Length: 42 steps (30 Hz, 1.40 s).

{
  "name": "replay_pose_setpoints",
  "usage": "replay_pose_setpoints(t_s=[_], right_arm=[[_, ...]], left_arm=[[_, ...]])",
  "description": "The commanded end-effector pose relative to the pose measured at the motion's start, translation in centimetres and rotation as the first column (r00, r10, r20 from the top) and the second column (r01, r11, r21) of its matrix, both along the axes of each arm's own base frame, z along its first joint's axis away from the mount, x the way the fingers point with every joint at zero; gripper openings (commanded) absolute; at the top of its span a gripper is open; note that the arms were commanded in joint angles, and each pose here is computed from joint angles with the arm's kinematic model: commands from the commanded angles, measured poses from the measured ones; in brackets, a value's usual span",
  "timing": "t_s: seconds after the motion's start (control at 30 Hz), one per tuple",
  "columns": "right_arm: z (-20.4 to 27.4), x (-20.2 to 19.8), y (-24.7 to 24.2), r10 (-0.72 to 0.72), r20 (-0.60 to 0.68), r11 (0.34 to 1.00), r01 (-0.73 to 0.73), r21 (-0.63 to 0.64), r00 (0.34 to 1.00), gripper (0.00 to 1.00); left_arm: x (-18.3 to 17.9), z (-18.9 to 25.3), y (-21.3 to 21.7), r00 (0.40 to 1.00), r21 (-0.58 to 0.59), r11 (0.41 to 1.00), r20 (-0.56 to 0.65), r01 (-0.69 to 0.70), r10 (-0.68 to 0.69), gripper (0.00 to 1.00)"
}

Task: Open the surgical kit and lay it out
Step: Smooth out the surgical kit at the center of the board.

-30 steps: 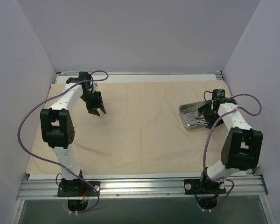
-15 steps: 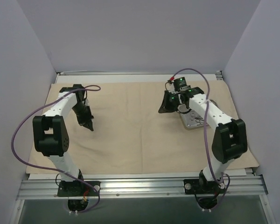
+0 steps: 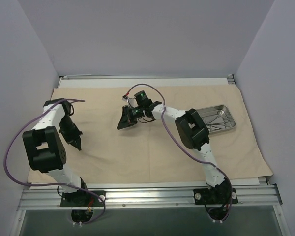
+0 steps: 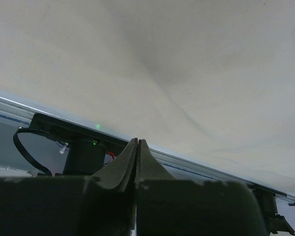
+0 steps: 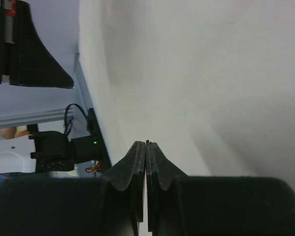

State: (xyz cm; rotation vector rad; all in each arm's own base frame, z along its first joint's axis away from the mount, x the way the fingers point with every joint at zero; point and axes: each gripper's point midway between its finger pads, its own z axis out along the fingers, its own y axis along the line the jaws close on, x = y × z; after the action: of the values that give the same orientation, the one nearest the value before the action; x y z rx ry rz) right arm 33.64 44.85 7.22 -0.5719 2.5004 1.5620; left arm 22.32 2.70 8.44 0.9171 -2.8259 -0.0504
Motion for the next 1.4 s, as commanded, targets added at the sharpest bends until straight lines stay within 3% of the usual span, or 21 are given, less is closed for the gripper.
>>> replay_pose_setpoints(t_s=[0.0,0.17,0.3,0.53,0.7,0.83,1.07,1.2,1.37], right_arm=[[5.2,-2.4,4.4,0.127,-0.023,0.962,-0.117,0.248,0.992,0.00],[3.4,-3.8,6.3,0.153,-0.058,0.957,-0.133,0.257,0.987,0.00],[1.1,-3.7,7.0,0.124,-0.083,0.971,-0.103,0.216,0.989,0.00],[-3.8,-1.2,6.2,0.033,-0.020,0.999,-0.033,-0.026,0.999,0.00],[-6.0,0.9,5.4,-0.047,0.003,0.993,0.047,-0.108,0.999,0.00],[-8.4,2.6,3.6,-0.098,0.039,0.965,0.105,-0.239,0.994,0.00],[-9.7,6.9,1.7,-0.147,0.172,0.912,0.200,-0.357,0.974,0.00],[-5.9,7.1,3.3,-0.103,0.203,0.959,0.151,-0.241,0.974,0.00],[0.0,3.0,4.8,-0.010,0.193,0.995,0.030,-0.100,0.981,0.00]], left_arm=[[-1.4,1.0,0.0,0.997,0.033,0.998,-0.049,-0.055,0.057,0.02],[-1.7,-0.8,-0.7,0.981,0.024,0.990,-0.128,-0.140,0.142,0.02],[-4.2,-2.7,-0.5,0.958,0.068,0.986,-0.236,-0.151,0.163,0.02],[-5.8,-4.6,0.3,0.904,0.138,0.979,-0.381,-0.151,0.193,0.02],[-6.3,-5.0,0.4,0.892,0.156,0.974,-0.398,-0.165,0.214,0.02],[-7.2,-5.9,0.8,0.866,0.185,0.971,-0.449,-0.152,0.221,0.02],[-7.7,-6.9,1.7,0.849,0.221,0.962,-0.467,-0.158,0.246,0.02],[-7.4,-5.1,2.1,0.867,0.235,0.959,-0.433,-0.157,0.248,0.02],[-5.0,-0.9,0.8,0.923,0.155,0.959,-0.274,-0.235,0.271,0.02]])
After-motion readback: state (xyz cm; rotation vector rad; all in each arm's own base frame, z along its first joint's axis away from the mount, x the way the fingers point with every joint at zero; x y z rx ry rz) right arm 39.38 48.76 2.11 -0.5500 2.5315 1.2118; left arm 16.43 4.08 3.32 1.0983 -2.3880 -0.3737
